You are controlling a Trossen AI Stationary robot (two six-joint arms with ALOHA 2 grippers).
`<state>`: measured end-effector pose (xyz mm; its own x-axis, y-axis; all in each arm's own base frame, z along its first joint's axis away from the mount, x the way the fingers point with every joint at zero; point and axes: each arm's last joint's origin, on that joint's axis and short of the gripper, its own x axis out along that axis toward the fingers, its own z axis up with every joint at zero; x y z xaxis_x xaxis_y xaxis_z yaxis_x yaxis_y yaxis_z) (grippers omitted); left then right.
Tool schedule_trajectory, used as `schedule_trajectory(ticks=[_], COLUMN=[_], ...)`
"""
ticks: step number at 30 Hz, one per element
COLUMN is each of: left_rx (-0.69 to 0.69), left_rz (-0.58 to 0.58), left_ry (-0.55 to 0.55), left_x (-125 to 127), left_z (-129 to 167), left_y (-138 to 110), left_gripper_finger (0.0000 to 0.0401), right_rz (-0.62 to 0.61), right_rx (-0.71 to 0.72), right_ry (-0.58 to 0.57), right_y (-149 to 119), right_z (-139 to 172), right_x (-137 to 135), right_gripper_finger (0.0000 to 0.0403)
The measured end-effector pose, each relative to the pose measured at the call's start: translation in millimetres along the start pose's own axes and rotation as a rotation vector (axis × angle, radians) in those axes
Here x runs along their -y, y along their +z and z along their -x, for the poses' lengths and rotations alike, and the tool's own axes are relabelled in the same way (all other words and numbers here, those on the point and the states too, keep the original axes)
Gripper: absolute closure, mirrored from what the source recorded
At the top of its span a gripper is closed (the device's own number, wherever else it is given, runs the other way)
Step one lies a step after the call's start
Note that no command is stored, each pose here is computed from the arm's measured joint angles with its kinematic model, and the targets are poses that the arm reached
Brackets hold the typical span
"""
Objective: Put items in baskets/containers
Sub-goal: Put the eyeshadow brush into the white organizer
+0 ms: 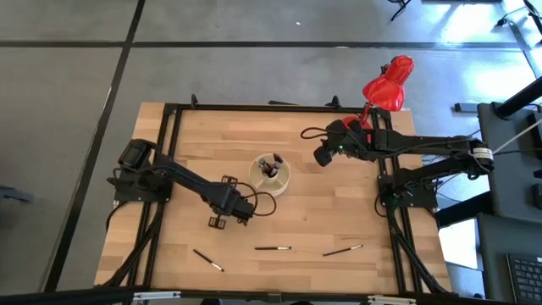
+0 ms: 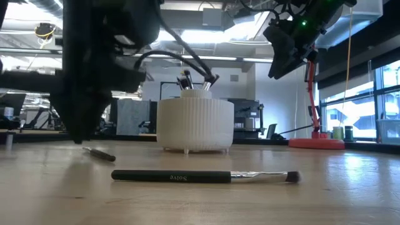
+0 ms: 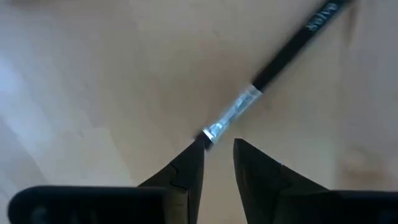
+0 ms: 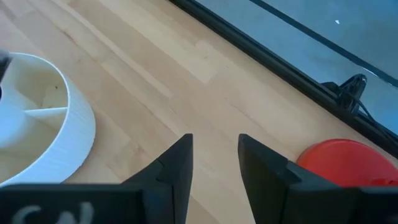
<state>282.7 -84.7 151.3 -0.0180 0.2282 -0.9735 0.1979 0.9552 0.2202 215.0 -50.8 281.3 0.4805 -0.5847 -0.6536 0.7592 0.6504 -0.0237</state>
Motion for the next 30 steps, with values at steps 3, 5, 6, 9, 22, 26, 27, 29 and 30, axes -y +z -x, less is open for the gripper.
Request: schedule_trajectory(ticks=[3, 5, 6, 9, 22, 26, 27, 29, 30], left_rx=[0.003, -0.013, -0.018, -0.022, 0.011, 0.010, 0.010, 0.010, 0.006], left_rz=[-0.032, -0.061, -0.078, -0.147, -0.173, -0.164, -0.164, -0.167, -0.173], left_ry=[0.045, 0.071, 0.078, 0.066, 0.049, 0.058, 0.059, 0.069, 0.075], left_x=[0.5, 0.1, 0.0, 0.4, 2.9, 2.8, 2.8, 3.9, 4.6], left_z=[-7.7, -11.3, -12.5, -15.1, -23.4, -23.8, -23.9, -23.4, -22.3], left_y=[-3.7, -7.1, -8.1, -10.1, -12.6, -12.6, -12.6, -12.3, -11.9], left_gripper_finger=[0.0295, 0.0277, 0.0269, 0.0249, 0.0356, 0.0394, 0.0394, 0.0394, 0.0395], right_rz=[0.004, 0.006, 0.008, 0.008, 0.009, 0.009, 0.009, 0.009, 0.009], right_rx=[0.000, 0.001, 0.001, 0.001, 0.001, 0.001, 0.000, 0.000, 0.000], right_ry=[-0.001, -0.001, 0.000, -0.001, 0.000, 0.000, 0.000, 0.000, 0.000], right_y=[0.0, 0.0, 0.0, 0.0, 0.0, 0.0, 0.0, 0.0, 0.0], right_z=[0.0, 0.0, 0.0, 0.0, 0.0, 0.0, 0.0, 0.0, 0.0], right_x=[0.0, 0.0, 0.0, 0.0, 0.0, 0.0, 0.0, 0.0, 0.0], right_gripper_finger=[0.0275, 0.0275, 0.0275, 0.0275, 0.0275, 0.0275, 0.0275, 0.0275, 0.0275])
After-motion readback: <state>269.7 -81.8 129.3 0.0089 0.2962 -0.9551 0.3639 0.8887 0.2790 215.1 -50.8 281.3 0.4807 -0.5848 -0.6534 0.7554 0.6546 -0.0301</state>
